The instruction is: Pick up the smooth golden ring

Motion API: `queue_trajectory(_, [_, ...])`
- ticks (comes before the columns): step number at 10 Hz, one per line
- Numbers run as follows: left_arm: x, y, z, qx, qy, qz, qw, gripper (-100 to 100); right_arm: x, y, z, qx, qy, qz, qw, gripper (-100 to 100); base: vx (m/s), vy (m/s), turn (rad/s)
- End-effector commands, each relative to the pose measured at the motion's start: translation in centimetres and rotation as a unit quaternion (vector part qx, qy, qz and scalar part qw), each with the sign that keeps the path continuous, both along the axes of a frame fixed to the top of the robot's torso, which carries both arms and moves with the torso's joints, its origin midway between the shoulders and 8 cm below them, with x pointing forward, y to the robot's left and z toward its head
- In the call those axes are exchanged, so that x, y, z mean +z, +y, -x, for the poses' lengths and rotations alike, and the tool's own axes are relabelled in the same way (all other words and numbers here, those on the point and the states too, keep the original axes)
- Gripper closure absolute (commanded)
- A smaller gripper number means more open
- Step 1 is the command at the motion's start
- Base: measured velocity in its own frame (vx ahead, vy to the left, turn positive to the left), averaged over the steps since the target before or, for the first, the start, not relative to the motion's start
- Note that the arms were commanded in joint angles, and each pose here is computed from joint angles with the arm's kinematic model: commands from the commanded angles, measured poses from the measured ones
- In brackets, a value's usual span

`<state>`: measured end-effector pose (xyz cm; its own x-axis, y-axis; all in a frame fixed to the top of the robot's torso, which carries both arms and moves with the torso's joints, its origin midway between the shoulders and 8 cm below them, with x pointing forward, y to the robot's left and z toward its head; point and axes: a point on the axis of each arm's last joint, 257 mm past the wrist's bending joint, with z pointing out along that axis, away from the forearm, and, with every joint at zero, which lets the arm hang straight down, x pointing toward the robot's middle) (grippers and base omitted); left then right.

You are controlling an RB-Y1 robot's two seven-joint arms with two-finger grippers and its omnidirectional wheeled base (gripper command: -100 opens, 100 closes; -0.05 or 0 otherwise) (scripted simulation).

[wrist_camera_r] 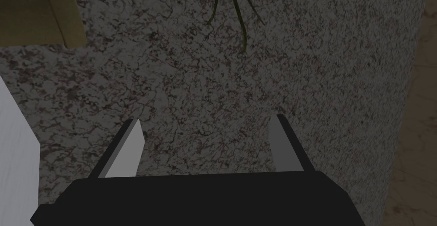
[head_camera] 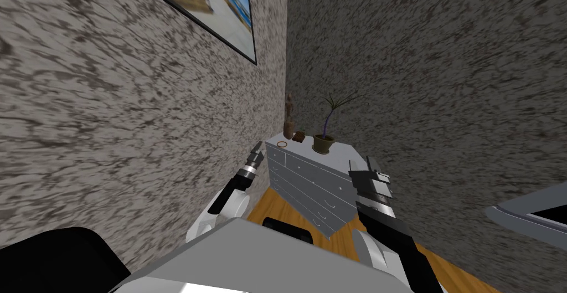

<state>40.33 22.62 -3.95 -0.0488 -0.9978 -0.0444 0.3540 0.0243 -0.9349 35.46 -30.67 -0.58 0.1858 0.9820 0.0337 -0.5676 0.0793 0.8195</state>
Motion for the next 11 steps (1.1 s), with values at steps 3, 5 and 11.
queue_trajectory(3, [-1.6,-0.8,-0.6,-0.010,0.042,0.005,0.9991,-100,0.0,0.0,0.0,0.000,0.000,0.000,1.0000,0,0.003,-0.041,-0.083])
queue_trajectory(5, [-2.6,-1.2,-0.9,-0.014,0.065,0.008,0.9978,-100,0.0,0.0,0.0,0.000,0.000,0.000,1.0000,0,0.008,-0.039,-0.081])
queue_trajectory(11, [-5.4,-2.5,-1.4,-0.025,0.133,0.017,0.9906,-100,0.0,0.0,0.0,0.000,0.000,0.000,1.0000,0,0.010,-0.034,-0.076])
